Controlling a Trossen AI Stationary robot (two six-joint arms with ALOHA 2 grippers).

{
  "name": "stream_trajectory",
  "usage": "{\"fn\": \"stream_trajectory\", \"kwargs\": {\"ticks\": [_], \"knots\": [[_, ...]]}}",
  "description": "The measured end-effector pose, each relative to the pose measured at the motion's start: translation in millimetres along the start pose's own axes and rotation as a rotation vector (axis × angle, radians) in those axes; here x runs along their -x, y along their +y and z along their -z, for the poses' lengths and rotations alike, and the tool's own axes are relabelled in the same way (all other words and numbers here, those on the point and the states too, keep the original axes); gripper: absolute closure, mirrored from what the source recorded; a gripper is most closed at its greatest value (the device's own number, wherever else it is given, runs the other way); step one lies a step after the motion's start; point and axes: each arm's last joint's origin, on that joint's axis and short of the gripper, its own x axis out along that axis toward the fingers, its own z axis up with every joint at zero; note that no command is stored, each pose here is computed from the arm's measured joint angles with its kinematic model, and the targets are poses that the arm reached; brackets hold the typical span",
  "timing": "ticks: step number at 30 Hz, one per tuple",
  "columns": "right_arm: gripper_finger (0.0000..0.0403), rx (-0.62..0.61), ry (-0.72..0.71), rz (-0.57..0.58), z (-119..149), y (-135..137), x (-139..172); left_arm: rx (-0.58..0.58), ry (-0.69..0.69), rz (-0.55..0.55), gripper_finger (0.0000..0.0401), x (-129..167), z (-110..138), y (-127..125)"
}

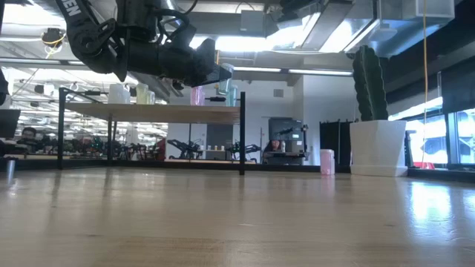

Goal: Pick and place medicine bottles onto shelf by color
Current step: Put the green pill bottle on the shelf and align it with the other green pill bottles

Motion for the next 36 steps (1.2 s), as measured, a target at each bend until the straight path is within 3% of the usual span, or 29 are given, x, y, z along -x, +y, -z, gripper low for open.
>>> {"fn": "stream_trajectory", "kwargs": {"ticks": [36], "knots": [[0.0199, 0.000, 0.000, -0.017, 0.0, 0.6, -0.1, 0.045, -0.008, -0.046, 0.0346, -14.5, 12.1, 0.5]]}}
